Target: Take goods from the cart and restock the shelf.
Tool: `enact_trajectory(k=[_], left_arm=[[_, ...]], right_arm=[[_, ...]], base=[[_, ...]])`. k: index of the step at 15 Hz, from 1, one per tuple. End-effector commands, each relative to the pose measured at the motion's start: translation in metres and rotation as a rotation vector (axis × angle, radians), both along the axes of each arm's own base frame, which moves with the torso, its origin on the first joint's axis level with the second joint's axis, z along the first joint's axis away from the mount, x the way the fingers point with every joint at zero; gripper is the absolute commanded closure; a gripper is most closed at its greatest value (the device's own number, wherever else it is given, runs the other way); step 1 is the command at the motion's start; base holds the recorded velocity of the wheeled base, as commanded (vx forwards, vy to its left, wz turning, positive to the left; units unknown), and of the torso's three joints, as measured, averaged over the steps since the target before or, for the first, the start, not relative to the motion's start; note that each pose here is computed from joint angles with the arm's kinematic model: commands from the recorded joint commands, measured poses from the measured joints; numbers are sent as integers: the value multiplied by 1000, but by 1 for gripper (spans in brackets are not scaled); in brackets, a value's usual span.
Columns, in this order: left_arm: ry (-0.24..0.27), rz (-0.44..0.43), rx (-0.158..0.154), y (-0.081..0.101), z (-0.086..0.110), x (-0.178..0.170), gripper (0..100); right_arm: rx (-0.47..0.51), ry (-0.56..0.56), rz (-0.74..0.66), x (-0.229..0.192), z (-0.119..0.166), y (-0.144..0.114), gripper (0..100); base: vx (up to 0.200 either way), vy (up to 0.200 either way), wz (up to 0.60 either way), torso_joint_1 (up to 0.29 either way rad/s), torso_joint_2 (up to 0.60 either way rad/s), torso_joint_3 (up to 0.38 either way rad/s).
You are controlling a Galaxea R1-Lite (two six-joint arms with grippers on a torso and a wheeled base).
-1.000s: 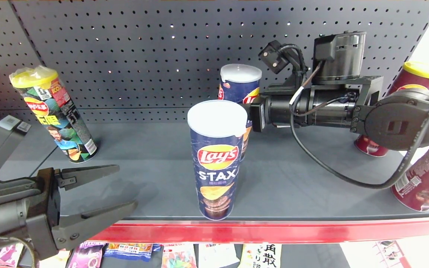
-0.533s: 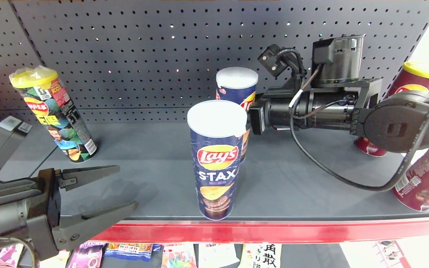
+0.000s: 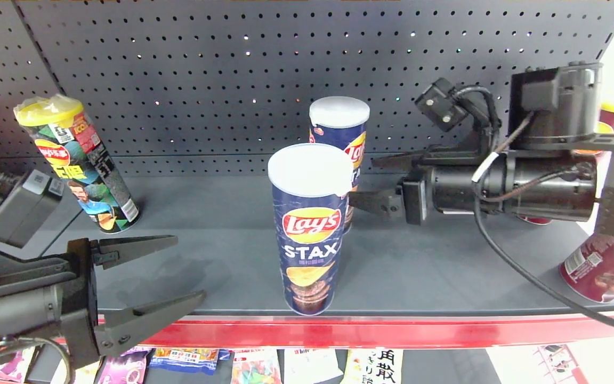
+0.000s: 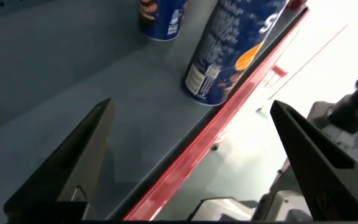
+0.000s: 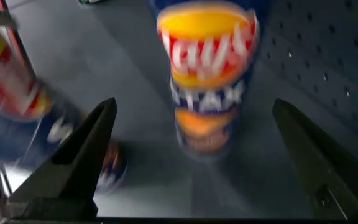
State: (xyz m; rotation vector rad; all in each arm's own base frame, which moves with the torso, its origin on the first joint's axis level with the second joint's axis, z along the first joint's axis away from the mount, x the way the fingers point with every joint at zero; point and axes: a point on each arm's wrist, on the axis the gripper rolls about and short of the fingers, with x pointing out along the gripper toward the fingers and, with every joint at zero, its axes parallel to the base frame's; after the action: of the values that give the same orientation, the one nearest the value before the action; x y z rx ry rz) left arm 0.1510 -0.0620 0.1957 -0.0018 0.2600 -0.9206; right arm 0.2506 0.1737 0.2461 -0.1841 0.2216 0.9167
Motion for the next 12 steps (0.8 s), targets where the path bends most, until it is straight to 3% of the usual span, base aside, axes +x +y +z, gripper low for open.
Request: enact_trajectory(k=[1, 4, 5, 6, 7, 12], left_arm=[[29, 3, 42, -4, -10, 12, 0], [42, -22, 112, -9, -24, 27, 0], [41, -25, 120, -9, -25, 28, 0], [33, -51, 177, -12, -35, 34, 0], [31, -61, 197, -14, -39, 40, 0], [38, -100, 210, -26, -42, 53, 0]], right_arm=[[8, -31, -32, -42, 7, -28, 0], [-14, 3, -24, -89, -16, -59, 0], [-14, 3, -19, -94, -17, -61, 0], [-9, -5, 18, -122, -26, -72, 0], [-4, -17, 21, -135, -30, -80, 0], [48, -111, -13, -159, -19, -98, 0]], base=[[0, 0, 0, 0, 0, 0], [0, 0, 0, 0, 0, 0], [0, 0, 0, 0, 0, 0], [0, 0, 0, 0, 0, 0], [0, 0, 0, 0, 0, 0], [0, 0, 0, 0, 0, 0]])
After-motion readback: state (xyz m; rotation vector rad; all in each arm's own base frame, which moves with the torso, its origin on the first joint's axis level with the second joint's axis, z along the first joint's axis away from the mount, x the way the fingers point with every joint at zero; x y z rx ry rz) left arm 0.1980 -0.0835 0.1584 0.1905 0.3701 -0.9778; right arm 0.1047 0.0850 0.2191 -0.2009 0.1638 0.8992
